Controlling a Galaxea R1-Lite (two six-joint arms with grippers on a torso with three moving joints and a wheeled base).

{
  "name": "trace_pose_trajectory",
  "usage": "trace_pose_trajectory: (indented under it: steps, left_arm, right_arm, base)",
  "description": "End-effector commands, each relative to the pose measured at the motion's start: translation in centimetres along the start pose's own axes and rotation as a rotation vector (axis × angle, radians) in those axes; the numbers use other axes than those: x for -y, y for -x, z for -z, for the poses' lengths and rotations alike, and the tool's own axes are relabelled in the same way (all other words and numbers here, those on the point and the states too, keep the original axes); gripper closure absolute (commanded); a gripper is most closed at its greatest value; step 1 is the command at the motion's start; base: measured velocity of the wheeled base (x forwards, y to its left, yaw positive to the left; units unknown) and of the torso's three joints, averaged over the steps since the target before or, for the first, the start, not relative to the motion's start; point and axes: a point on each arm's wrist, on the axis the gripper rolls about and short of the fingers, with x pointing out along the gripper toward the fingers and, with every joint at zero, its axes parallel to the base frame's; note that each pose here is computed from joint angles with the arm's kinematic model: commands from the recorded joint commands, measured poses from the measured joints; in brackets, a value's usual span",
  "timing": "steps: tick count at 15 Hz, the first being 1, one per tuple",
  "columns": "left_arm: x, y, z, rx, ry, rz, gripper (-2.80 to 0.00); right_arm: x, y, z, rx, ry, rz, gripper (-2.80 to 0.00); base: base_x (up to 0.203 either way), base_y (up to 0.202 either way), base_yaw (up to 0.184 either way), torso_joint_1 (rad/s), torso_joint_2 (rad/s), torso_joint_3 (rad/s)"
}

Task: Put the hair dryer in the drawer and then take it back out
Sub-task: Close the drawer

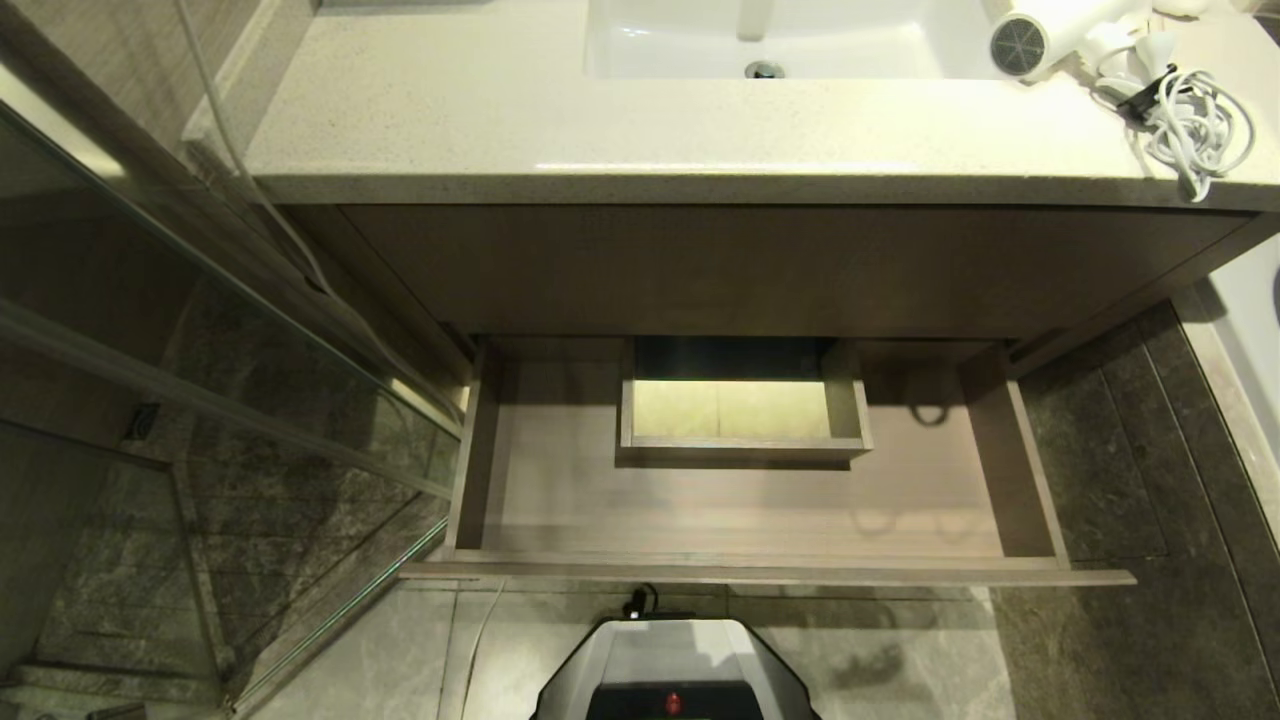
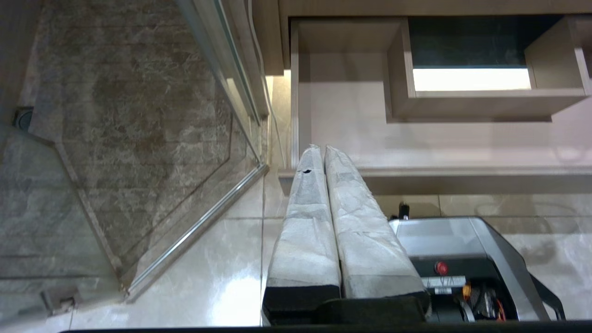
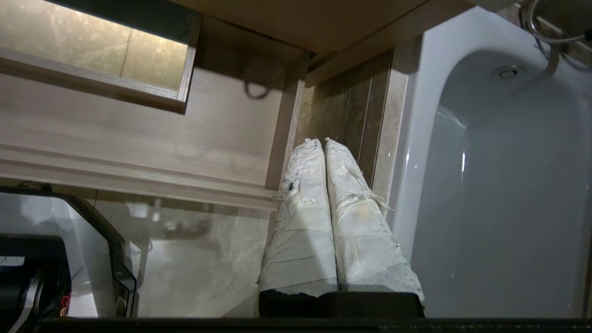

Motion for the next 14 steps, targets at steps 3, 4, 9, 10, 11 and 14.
trace_pose_trajectory:
  steps: [3,4,9,10,11,14]
  left_arm:
    - [0.0,0.0,0.0,0.0,0.0,-0.001,0.0]
    - [0.0,0.0,0.0,0.0,0.0,-0.001,0.0]
    - [0.0,-0.01,0.04,-0.002,0.0,-0.001,0.0]
    - [0.0,0.0,0.01,0.0,0.0,-0.001,0.0]
    - [0.0,-0.01,0.04,-0.002,0.0,-0.001,0.0]
    - [0.0,0.0,0.0,0.0,0.0,-0.001,0.0]
  right_arm:
    - [0.02,0.07,-0.08,0.003,0.004,0.0,0.0]
    - [0.0,0.04,-0.04,0.001,0.004,0.0,0.0]
    - [-0.26,0.41,0.15,0.008,0.006,0.0,0.0]
    - [-0.36,0.51,0.27,0.008,0.006,0.0,0.0]
    - [-0.39,0.54,0.3,0.008,0.006,0.0,0.0]
    - [-0.57,0.71,0.5,0.008,0.006,0.0,0.0]
  base:
    - [0.0,0.0,0.0,-0.207,-0.1,-0.312]
    - [0.0,0.0,0.0,-0.253,0.05,-0.127]
    - [0.0,0.0,0.0,-0.209,0.31,0.075]
    - [0.0,0.0,0.0,-0.204,0.35,0.143]
    - [0.0,0.0,0.0,-0.198,0.34,0.142]
    - [0.0,0.0,0.0,-0.216,0.37,0.145]
